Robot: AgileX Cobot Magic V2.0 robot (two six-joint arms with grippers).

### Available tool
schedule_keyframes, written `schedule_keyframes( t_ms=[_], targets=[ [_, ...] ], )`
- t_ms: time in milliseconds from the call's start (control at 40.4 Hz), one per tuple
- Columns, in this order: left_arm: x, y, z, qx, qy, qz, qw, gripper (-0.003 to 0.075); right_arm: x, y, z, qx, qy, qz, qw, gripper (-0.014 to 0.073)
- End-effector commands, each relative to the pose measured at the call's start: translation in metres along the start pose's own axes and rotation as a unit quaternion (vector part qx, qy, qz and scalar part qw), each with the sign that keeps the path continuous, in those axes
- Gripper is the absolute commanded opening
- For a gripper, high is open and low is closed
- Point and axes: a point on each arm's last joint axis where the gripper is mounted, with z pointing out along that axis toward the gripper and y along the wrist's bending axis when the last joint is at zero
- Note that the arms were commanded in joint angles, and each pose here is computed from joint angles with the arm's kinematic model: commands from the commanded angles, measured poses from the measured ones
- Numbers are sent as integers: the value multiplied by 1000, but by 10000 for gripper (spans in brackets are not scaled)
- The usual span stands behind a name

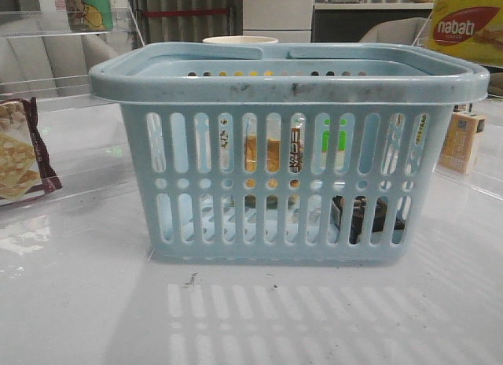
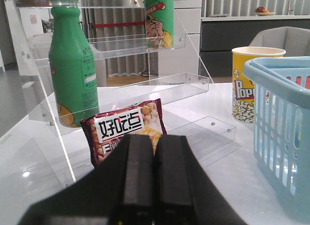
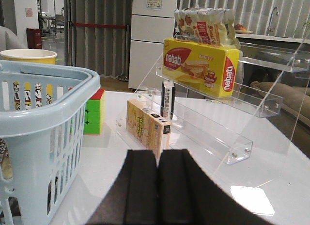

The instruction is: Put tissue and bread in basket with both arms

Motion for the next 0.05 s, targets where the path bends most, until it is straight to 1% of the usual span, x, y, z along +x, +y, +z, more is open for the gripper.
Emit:
schedule_keyframes(
  t_ms=[0,25],
  targets=[
    [-9,0,-2,0,-52,-5,999,91,-9,0,-2,2,-52,-7,999,57],
    [-9,0,-2,0,-52,-5,999,91,-9,0,-2,2,-52,-7,999,57]
  ],
)
